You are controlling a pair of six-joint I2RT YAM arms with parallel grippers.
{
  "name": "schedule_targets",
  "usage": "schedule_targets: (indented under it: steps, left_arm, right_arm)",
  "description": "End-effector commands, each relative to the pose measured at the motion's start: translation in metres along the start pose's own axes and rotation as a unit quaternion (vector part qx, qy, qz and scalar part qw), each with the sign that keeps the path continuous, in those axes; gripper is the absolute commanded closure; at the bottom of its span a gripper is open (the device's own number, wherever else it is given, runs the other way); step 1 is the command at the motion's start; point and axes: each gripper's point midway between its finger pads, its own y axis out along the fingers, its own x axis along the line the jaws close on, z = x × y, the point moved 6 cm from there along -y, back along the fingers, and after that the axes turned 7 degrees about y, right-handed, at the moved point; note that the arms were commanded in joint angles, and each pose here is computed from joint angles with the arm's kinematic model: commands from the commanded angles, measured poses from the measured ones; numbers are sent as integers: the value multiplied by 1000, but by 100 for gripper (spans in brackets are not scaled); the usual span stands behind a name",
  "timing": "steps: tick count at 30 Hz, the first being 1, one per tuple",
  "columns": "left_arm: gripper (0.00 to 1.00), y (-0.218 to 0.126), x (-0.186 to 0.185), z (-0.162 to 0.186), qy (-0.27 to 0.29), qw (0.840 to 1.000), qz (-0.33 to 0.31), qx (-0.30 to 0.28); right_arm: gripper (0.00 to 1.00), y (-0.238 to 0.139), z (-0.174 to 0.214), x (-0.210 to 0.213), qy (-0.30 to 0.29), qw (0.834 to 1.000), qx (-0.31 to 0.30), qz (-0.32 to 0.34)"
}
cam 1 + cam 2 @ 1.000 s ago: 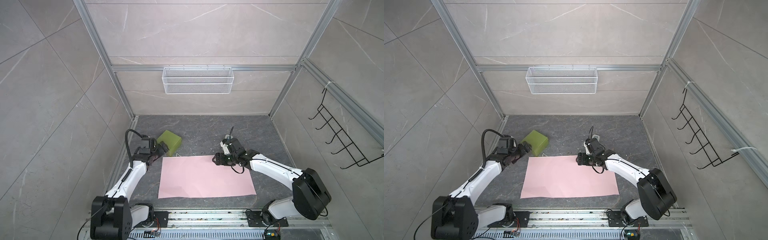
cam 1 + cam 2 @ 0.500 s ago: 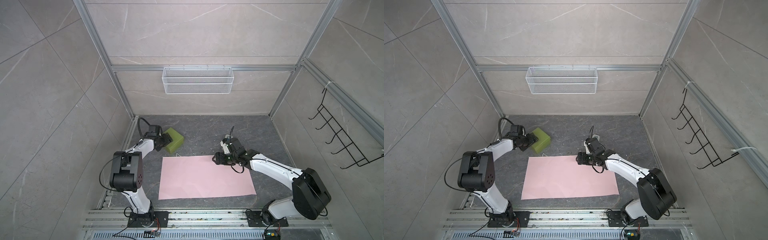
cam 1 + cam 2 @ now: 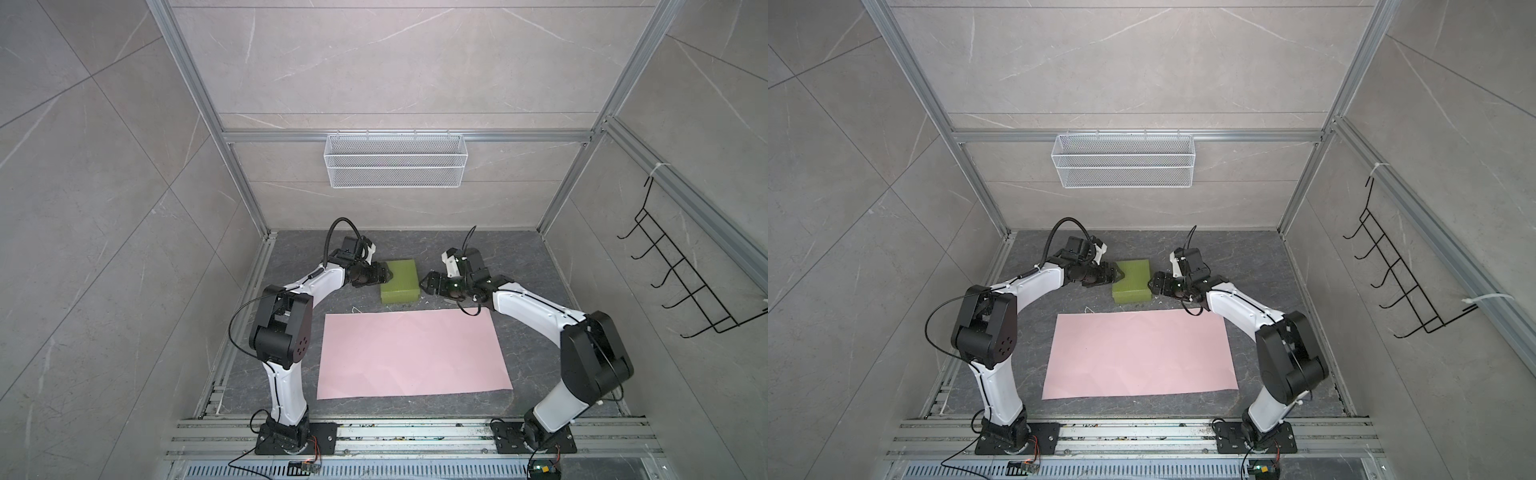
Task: Wrap the gift box in paper
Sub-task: 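Grasp the green gift box with the left gripper while the right gripper grasps it too, then carry the green box with both grippers onto the pink paper's center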
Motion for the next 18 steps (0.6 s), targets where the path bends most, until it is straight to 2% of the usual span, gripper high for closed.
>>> schedule_targets:
  steps: [1,3,6,8,12,18]
  left_arm:
    - [15,-15,9,-13,-71,997,-3,-40]
    - [15,-8,9,-11,-94,995,10,-34]
    - [15,6,-1,-7,-122,990,65,-23]
    - [15,12,-9,-4,-124,988,90,-25]
    - [15,28,-19,5,-125,987,103,-10]
    - [17,43,-25,21,-115,990,85,13]
  right_arm:
    - [10,28,-14,8,12,1000,-3,-5]
    - [10,43,-18,6,19,1000,5,3]
    - [11,62,-18,1,30,999,24,5]
    - [12,69,-15,-4,35,999,32,10]
    - [14,79,-9,-7,37,998,45,-3]
    - [19,83,-5,-4,35,997,59,-31]
